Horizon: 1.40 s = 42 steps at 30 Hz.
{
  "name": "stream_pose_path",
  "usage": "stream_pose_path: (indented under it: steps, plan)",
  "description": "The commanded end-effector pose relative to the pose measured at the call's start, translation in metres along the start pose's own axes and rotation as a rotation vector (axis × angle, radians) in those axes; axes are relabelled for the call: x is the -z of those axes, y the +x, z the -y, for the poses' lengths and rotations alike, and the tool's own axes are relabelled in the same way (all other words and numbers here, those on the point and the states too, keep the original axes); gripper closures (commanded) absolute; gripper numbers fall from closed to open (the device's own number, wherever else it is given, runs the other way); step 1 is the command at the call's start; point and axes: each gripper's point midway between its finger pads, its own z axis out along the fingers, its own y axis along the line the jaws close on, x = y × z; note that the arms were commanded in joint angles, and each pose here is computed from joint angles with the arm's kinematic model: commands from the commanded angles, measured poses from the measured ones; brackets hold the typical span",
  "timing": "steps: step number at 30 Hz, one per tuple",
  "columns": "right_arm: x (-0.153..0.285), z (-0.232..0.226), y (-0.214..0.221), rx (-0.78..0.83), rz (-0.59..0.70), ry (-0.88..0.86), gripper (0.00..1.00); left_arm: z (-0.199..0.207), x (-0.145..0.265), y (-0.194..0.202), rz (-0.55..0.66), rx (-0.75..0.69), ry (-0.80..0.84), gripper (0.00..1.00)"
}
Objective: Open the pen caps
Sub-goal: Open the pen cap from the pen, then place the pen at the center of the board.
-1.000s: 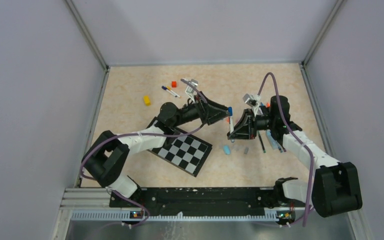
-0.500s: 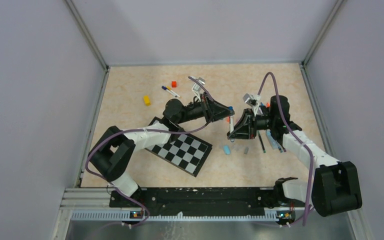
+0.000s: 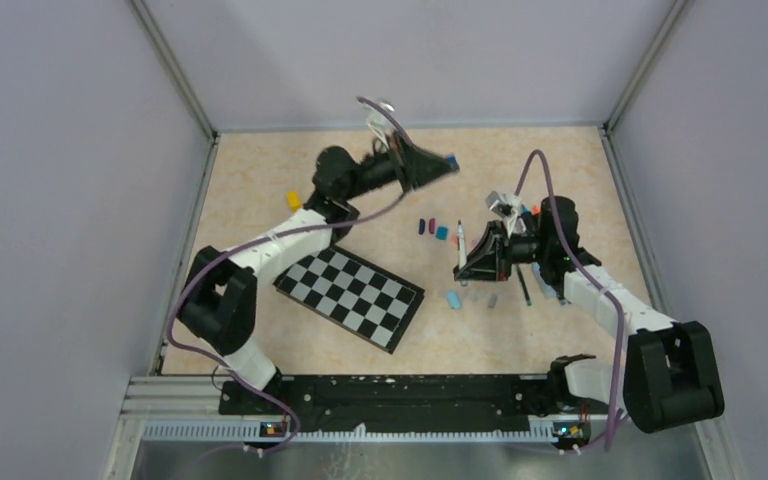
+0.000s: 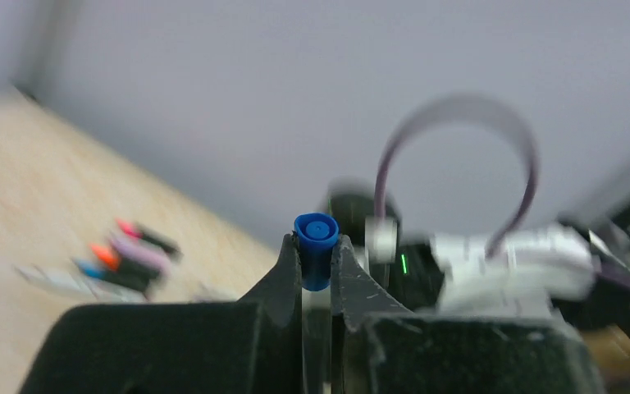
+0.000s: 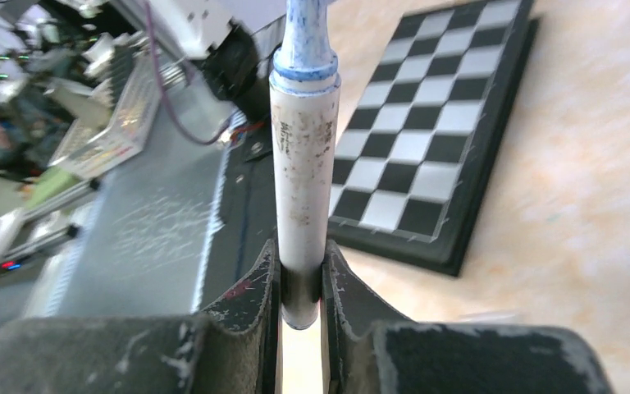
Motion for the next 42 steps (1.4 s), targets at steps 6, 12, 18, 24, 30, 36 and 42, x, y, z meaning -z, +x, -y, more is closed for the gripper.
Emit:
stream_pose_path:
  steps: [6, 12, 18, 24, 30, 36, 42]
  plan:
    - [-0.001, -0.016, 0.034, -0.023, -0.044, -0.089, 1.00, 0.060, 0.040, -0.191, 0.582, -0.286, 0.026, 1.00]
    - [0.027, 0.028, 0.040, 0.081, -0.111, 0.202, 1.00, 0.045, 0.062, -0.135, 0.437, -0.255, -0.009, 1.00]
    - [0.098, 0.073, 0.039, 0.117, -0.140, 0.571, 1.00, 0.014, 0.095, -0.049, 0.242, -0.193, -0.155, 1.00]
    - [0.185, 0.098, 0.042, 0.029, -0.170, 0.926, 1.00, -0.005, 0.118, 0.036, 0.058, -0.115, -0.255, 1.00]
    - [0.241, 0.101, 0.057, -0.171, -0.265, 1.072, 1.00, -0.006, 0.125, 0.091, -0.018, -0.075, -0.252, 1.00]
    - [0.286, 0.100, 0.087, -0.298, -0.473, 1.166, 1.00, -0.012, 0.131, 0.109, -0.051, -0.085, -0.246, 1.00]
    - [0.311, 0.102, 0.121, -0.405, -0.585, 1.200, 1.00, -0.014, 0.133, 0.116, -0.078, -0.109, -0.238, 0.99]
